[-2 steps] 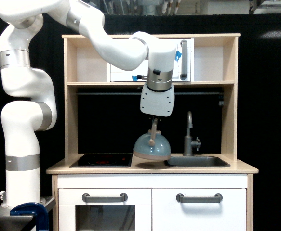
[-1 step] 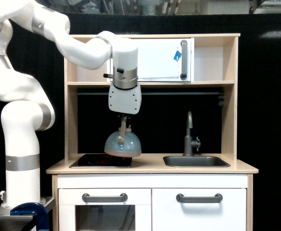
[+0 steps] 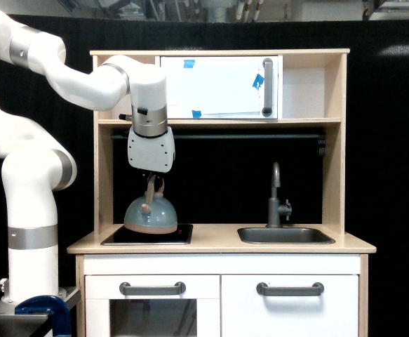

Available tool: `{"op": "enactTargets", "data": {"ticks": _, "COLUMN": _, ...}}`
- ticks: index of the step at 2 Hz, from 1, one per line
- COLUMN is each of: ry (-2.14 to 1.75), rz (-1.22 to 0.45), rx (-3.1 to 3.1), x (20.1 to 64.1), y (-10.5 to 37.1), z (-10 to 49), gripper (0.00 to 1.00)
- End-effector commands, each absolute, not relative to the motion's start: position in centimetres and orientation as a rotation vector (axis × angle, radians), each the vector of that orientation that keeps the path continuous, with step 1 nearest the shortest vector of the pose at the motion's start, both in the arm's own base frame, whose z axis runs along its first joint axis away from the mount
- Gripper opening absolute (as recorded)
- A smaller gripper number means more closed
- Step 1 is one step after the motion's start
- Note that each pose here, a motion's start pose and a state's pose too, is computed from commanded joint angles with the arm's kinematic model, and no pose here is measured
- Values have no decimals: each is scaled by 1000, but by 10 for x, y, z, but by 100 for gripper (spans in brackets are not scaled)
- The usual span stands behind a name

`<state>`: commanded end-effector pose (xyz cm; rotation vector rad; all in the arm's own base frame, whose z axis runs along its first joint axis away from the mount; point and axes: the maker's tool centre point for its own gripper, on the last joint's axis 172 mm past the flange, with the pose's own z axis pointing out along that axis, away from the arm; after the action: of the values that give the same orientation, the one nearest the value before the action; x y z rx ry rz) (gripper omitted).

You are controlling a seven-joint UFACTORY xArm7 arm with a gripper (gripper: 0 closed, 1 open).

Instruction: Place the teapot on the stove

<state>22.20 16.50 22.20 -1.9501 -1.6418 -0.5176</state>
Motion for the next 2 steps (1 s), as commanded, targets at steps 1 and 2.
{"op": "enactTargets", "data": {"ticks": 1, "ry": -1642, "rz": -518, "rx": -1950, "x": 211, "y": 193, "z": 207, "gripper": 0}}
{"op": "enactTargets", "data": {"ticks": 2, "ry": -1642, "rz": -518, "rx": -1950, "x": 219, "y": 209, "z": 202, "gripper": 0}}
